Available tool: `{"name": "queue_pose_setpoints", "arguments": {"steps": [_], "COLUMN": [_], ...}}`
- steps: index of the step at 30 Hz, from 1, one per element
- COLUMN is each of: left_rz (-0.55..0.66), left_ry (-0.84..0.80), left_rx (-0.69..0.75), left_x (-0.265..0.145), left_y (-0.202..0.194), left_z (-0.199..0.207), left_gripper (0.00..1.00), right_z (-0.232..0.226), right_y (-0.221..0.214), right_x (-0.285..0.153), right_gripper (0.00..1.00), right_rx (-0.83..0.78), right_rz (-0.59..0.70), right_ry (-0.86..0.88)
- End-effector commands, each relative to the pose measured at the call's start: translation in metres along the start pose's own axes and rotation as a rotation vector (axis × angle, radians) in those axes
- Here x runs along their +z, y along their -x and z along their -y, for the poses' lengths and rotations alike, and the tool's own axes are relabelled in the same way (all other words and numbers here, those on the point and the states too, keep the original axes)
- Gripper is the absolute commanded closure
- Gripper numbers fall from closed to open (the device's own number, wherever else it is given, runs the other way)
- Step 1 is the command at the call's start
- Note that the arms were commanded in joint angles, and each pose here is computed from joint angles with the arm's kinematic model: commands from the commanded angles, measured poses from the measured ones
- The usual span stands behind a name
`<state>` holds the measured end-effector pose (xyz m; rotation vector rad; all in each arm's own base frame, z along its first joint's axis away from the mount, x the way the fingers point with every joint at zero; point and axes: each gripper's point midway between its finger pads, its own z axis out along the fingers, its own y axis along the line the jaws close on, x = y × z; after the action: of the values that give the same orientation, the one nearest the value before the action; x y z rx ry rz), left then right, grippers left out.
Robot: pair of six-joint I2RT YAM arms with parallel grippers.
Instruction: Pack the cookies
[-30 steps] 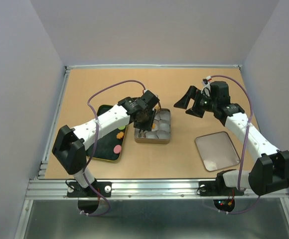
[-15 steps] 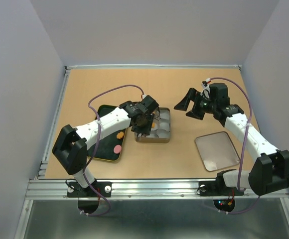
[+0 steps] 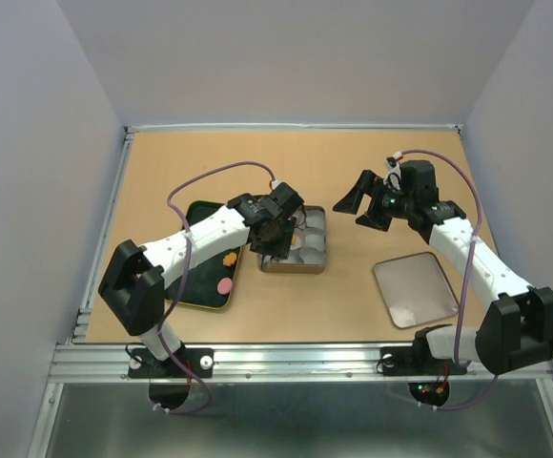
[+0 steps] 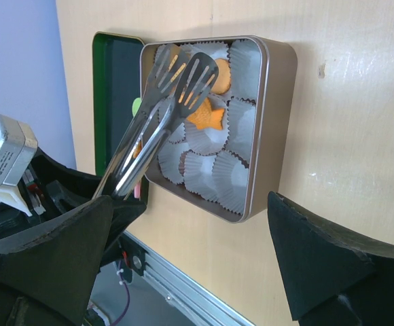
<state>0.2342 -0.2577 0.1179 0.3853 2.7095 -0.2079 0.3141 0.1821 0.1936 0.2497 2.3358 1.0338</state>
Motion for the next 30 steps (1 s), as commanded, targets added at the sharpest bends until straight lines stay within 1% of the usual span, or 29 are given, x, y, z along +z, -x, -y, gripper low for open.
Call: {"name": "queue_pose_setpoints", "arguments": {"steps": [1,4,7,8,10,14,15,17,18,19,20,21,23,24,27,30], "left_rz": [0.101,0.123,0.181,0.174,0.218,0.223,0.209,0.222,0.197,0.204,0.186,0.164,0.157,0.139,0.114,0.063], "left_ry": [-0.023,-0.030,-0.016,0.003,0.033,0.070,0.084,0.086,0.108,0.105,0.113,0.132,0.131,0.139,0.136,0.136], "left_rx": [-0.025,-0.029,-0.045,-0.043,-0.055,-0.087,-0.096,-0.135,-0.156,-0.180,-0.221,-0.231,-0.271,-0.293,-0.313,-0.315], "left_x": [-0.025,-0.035,-0.062,-0.068,-0.083,-0.100,-0.100,-0.110,-0.106,-0.110,-0.108,-0.101,-0.102,-0.099,-0.090,-0.075], "left_y": [0.022,0.029,0.043,0.040,0.045,0.038,0.031,0.028,0.018,0.013,0.003,-0.003,-0.014,-0.026,-0.043,-0.061], "left_z": [0.004,0.005,0.001,-0.005,-0.017,-0.041,-0.048,-0.062,-0.071,-0.078,-0.092,-0.098,-0.107,-0.112,-0.116,-0.117], "left_gripper": [0.46,0.46,0.46,0.46,0.46,0.45,0.45,0.45,0.44,0.44,0.44,0.44,0.44,0.44,0.42,0.42], "right_z": [0.001,0.002,0.004,0.004,0.005,0.004,0.004,0.003,0.005,0.005,0.006,0.005,0.007,0.009,0.008,0.010], "right_y": [-0.001,-0.002,-0.003,-0.004,-0.004,-0.004,-0.004,-0.003,-0.004,-0.005,-0.006,-0.006,-0.009,-0.011,-0.012,-0.015], "right_x": [-0.001,-0.001,0.000,0.000,0.002,0.003,0.003,0.003,0.004,0.004,0.005,0.005,0.007,0.008,0.008,0.008], "right_gripper": [0.00,0.00,0.00,0.00,0.00,0.00,0.00,0.00,0.00,0.00,0.00,0.00,0.00,0.00,0.00,0.00], "right_rx": [-0.020,-0.021,-0.015,-0.012,-0.009,-0.009,-0.009,-0.012,-0.007,-0.006,-0.001,-0.002,0.007,0.014,0.015,0.014], "right_rz": [0.010,0.010,0.004,0.000,-0.005,-0.007,-0.007,-0.005,-0.009,-0.008,-0.013,-0.013,-0.020,-0.024,-0.026,-0.029], "right_ry": [0.006,0.003,0.000,0.001,0.001,0.003,0.005,0.009,0.006,0.010,0.010,0.015,0.017,0.015,0.024,0.024]}}
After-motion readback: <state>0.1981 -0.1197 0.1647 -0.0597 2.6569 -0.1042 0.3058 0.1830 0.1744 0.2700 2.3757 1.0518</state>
